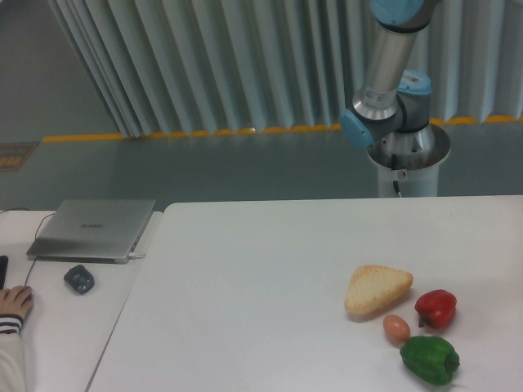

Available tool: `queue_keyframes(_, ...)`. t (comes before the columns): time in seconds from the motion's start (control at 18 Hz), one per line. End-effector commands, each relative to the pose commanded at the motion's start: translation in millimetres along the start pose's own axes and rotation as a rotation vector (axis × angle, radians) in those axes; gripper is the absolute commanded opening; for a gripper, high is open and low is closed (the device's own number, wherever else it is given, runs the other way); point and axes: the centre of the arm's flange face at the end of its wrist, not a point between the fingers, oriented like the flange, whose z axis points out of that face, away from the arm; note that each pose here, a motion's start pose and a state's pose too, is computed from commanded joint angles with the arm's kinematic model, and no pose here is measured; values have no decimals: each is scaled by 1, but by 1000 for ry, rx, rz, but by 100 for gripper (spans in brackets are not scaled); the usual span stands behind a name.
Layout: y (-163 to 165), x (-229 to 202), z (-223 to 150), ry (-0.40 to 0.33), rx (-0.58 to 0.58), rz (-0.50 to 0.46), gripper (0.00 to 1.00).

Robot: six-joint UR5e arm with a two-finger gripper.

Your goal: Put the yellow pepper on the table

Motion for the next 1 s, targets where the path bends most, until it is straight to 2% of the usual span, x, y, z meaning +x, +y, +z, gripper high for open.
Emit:
queue_keyframes(0.11, -30, 11, 9, 9, 2, -38, 43)
queue_keyframes(0.28, -75, 25, 29, -45, 9, -113, 43)
queue_keyframes(0.5, -82, 28, 44, -60, 18, -156, 43)
queue_keyframes(0.61, -97, 33, 50, -71, 20, -167, 44)
queue_keyframes(0.72, -101, 33, 55, -104, 30, -216, 44)
queue_keyframes(0.78, -103, 33, 61, -144, 27, -238, 44)
queue_keyframes(0.83, -102, 34, 66, -188, -24, -230, 44)
queue_keyframes(1.0, -109, 39, 84, -254, -214, -197, 44)
